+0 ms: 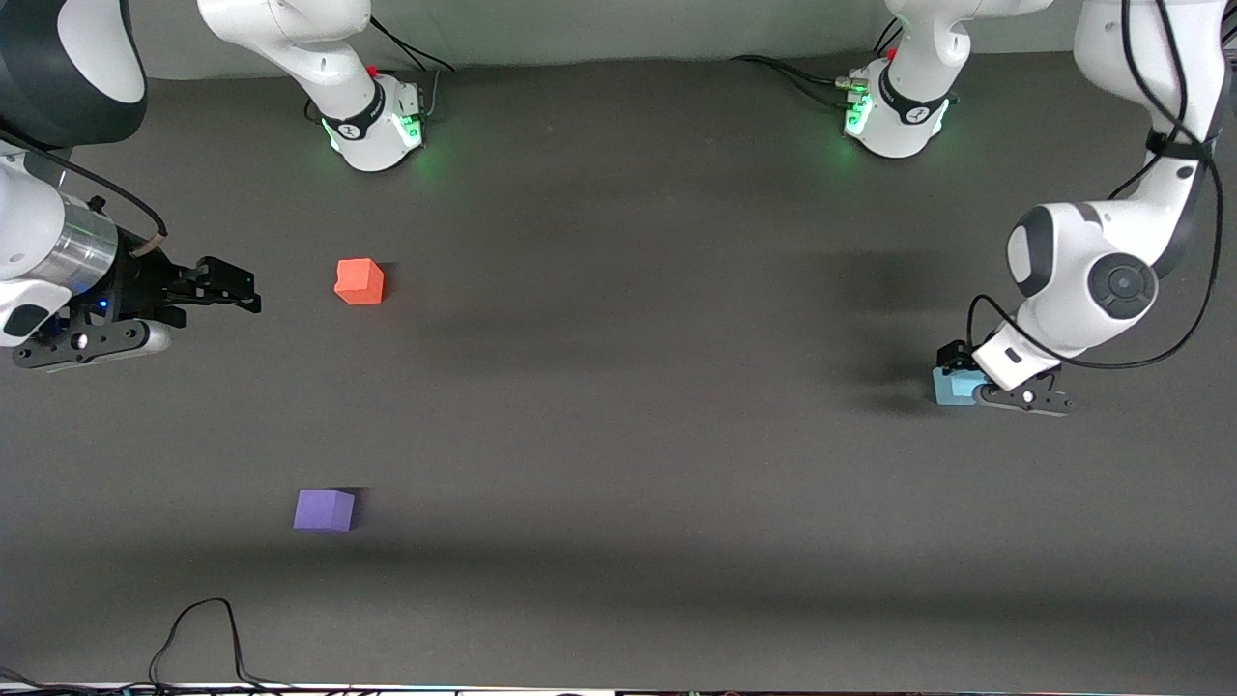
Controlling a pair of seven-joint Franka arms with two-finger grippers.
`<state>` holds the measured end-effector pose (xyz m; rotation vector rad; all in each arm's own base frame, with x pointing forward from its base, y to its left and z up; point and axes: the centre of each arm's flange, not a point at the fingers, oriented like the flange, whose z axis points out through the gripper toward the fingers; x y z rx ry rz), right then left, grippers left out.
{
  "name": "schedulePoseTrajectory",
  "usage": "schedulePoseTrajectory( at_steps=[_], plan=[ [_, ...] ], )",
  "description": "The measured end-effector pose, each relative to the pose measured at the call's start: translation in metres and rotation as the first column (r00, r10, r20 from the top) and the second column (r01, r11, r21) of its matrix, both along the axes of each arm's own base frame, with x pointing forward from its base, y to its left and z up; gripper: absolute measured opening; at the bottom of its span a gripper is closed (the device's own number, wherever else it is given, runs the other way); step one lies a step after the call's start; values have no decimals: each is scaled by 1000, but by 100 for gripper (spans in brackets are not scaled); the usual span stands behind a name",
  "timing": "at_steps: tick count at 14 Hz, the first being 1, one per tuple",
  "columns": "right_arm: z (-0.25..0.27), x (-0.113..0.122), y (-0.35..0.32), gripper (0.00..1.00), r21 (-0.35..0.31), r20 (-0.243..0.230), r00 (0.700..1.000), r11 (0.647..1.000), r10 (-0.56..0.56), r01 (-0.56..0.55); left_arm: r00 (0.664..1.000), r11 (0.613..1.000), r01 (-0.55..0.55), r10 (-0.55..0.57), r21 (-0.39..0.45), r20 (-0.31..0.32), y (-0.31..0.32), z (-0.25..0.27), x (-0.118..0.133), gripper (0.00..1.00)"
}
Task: Place blue block between orange and purple blocks
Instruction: 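Lower the left gripper onto the light blue block and close it, then lift the blue block with the left gripper and carry it toward the table middle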
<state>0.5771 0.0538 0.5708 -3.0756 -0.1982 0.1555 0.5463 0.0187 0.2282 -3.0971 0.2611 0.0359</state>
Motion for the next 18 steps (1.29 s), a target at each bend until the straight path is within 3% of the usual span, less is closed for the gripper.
schedulePoseTrajectory(
  at_steps=[6,7,9,12,14,18],
  plan=[
    [-2,0,0,100,0,-4,1000,1000,-1,1,1000,1000,-1,1,0,-4,1,-37,0,96],
    [-2,0,0,100,0,-4,1000,1000,-1,1,1000,1000,-2,2,0,0,1,-35,2,87],
    [-2,0,-1,100,0,-4,1000,1000,-1,1,1000,1000,-7,7,-2,5,2,-33,4,59],
    [-2,0,-1,100,0,-3,1000,1000,-2,2,1000,1000,-12,12,-4,-3,3,-23,12,56],
    [-2,0,-1,100,0,-3,1000,1000,-2,2,997,1000,-24,24,-5,-69,3,8,31,56],
    [-2,0,-1,100,0,-2,1000,1000,-2,2,986,997,-81,79,-9,-148,-47,141,69,56]
  ],
)
